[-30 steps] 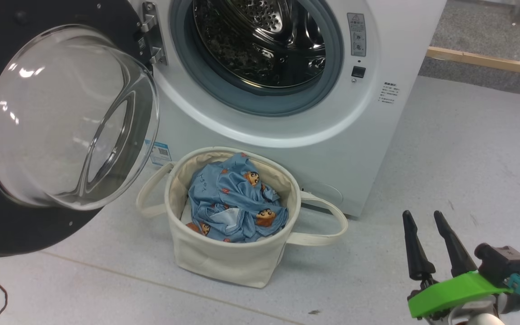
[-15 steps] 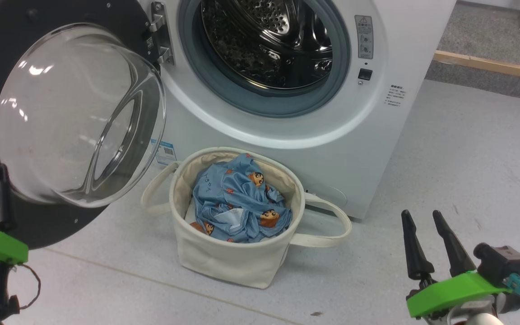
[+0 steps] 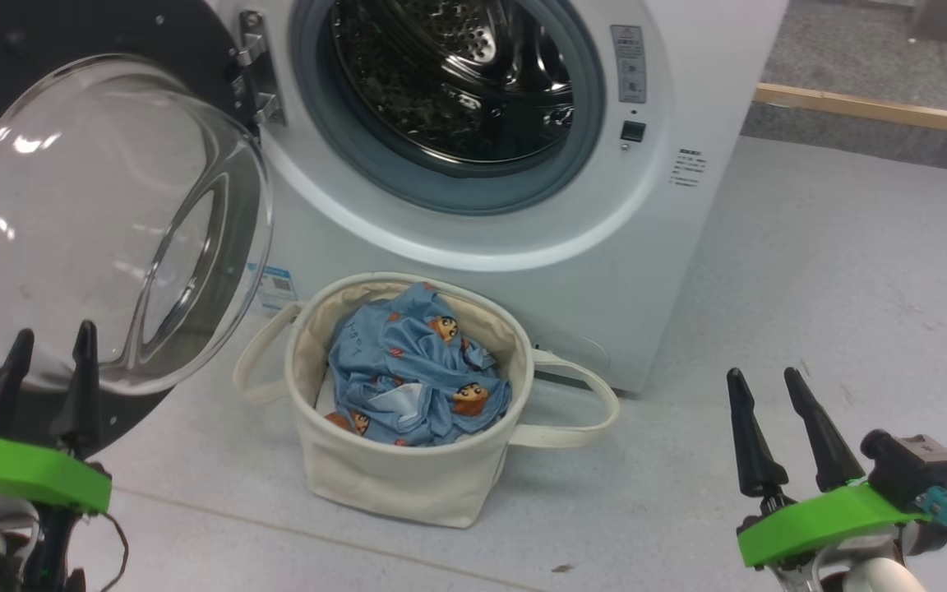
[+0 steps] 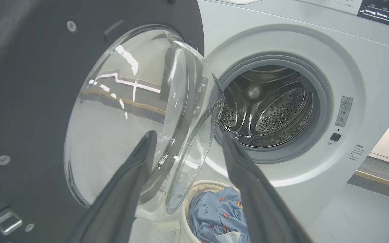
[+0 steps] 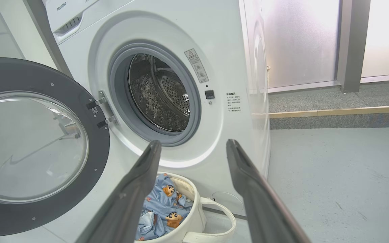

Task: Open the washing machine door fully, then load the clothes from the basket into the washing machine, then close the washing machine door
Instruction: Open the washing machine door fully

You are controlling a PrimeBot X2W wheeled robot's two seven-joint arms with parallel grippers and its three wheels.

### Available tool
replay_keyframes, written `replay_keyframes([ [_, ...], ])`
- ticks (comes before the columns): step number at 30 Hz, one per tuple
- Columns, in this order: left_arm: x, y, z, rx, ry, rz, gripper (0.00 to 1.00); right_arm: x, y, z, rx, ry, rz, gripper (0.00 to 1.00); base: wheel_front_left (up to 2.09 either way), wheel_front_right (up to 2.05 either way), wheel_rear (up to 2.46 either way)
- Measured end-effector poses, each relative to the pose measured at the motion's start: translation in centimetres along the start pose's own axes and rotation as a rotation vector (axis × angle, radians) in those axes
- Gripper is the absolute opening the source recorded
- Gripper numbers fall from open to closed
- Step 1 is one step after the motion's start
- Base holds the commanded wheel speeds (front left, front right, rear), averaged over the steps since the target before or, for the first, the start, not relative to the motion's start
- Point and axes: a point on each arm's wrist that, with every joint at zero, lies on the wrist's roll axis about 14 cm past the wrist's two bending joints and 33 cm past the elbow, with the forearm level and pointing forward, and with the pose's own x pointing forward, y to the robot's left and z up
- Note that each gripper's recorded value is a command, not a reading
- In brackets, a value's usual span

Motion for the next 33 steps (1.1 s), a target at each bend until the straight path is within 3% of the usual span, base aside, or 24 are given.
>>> replay_keyframes([
  [23, 1.9, -10.6, -4.0, -0.052, 0.065, -0.271, 1.0, -5.5, -5.8, 3.3, -0.09, -0.061, -0.189, 1.0, 0.0, 0.0, 0.0],
  [33, 3.0, -12.5, -5.9, -0.076, 0.108, -0.307, 1.0, -6.7, -7.8, 3.7, -0.111, -0.059, -0.249, 1.0, 0.0, 0.0, 0.0],
])
